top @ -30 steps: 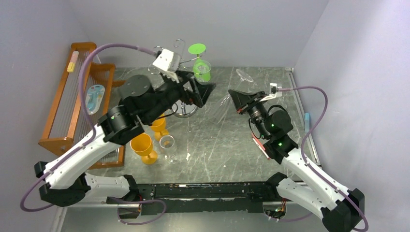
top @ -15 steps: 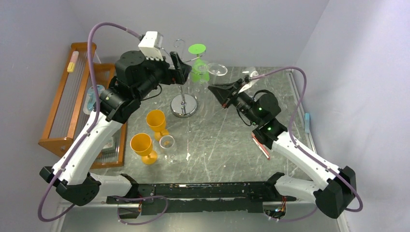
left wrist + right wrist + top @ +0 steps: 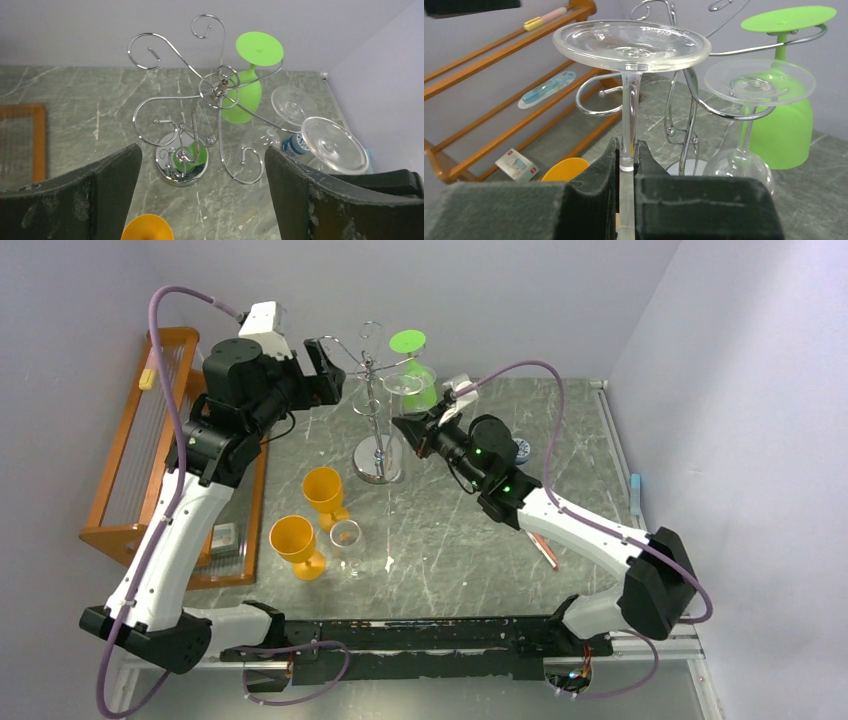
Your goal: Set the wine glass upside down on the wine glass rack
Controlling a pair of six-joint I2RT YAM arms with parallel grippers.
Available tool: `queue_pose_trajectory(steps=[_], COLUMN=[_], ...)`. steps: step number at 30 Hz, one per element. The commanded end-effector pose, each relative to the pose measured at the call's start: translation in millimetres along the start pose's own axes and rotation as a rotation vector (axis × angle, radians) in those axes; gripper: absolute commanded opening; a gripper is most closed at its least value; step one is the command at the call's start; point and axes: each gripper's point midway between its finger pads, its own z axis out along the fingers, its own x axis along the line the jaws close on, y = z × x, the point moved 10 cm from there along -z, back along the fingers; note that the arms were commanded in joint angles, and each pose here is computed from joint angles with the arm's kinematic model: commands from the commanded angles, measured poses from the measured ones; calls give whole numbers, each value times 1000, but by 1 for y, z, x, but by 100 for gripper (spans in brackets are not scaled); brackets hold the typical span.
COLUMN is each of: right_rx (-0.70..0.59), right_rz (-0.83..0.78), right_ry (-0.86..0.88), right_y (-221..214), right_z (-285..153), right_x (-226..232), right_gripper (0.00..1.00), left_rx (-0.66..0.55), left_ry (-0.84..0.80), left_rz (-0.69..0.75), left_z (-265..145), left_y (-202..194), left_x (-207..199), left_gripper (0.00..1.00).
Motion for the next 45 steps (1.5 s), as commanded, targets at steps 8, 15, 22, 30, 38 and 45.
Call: queue_pose_trajectory(steps=[8, 15, 22, 30, 38, 45], right_rx=[-63, -40, -4, 32, 45, 29], right_rz=[64, 80, 93, 71, 24, 5], right_ry=[-139, -158, -106, -7, 92, 149], right_y=[-8, -20, -28, -32, -31, -29], right_z=[42, 57, 70, 76, 73, 59], right_x=[5, 7, 12, 19, 24, 28], right_gripper=[0, 0, 0, 0, 0, 0], left_rx=[0, 15, 15, -13, -10, -11], left_ry=[72, 50, 55, 143, 162, 161], left_rz=[-29, -40, -52, -81, -86, -88], left_z=[-13, -11, -11, -17, -18, -19], left_y=[-4, -7, -7, -6, -8, -8], left_x=[16, 15, 15, 21, 23, 23], left_gripper=[97, 97, 96, 96, 96, 96])
